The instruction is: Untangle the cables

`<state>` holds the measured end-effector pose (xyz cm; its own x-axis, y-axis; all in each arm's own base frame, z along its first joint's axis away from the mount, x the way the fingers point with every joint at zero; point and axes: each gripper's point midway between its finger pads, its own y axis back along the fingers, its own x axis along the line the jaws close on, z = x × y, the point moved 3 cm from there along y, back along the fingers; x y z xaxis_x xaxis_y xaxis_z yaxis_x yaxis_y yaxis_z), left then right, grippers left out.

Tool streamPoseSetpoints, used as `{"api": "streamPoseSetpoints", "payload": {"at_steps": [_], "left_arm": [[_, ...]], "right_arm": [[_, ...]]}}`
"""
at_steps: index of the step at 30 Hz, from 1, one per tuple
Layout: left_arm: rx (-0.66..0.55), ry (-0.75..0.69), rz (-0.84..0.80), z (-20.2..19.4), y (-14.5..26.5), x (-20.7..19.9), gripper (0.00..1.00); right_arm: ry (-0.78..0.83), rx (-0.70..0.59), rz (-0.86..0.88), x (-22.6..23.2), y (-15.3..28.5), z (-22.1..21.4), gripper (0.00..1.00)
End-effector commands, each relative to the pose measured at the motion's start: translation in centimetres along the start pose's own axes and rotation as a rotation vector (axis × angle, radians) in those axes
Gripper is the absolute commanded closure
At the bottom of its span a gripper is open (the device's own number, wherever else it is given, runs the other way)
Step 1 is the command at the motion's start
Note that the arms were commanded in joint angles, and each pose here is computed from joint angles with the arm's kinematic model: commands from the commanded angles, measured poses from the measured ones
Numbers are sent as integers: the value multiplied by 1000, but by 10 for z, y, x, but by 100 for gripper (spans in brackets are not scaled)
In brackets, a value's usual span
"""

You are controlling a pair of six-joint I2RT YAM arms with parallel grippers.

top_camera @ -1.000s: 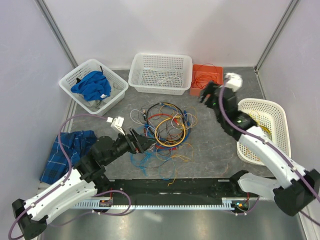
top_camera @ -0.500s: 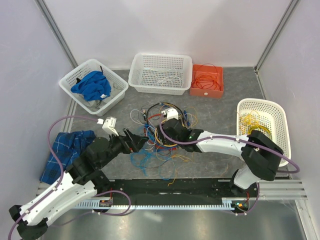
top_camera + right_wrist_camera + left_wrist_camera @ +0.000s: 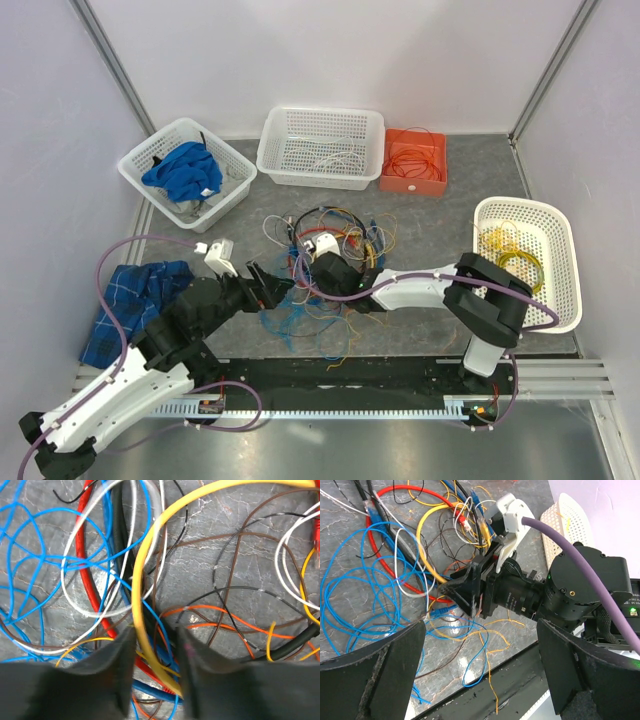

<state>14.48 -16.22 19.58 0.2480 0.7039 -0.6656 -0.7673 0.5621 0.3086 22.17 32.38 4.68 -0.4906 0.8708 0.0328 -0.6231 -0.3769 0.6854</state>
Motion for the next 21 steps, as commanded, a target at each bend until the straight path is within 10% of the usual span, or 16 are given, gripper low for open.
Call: {"api": "streamPoseSetpoints", "payload": {"at_steps": [1,6,21], "left_arm": [[-21,24,2,3,4,0,1],[-80,7,-5,19,9,-6,1],[-233,-116,-142,63,1,-50,1]], "right_arm": [[-18,-63,20,12,10,19,79],[-26,-224,37,24,65,65,100],[-200,-567,120,14,198,171,100]]}}
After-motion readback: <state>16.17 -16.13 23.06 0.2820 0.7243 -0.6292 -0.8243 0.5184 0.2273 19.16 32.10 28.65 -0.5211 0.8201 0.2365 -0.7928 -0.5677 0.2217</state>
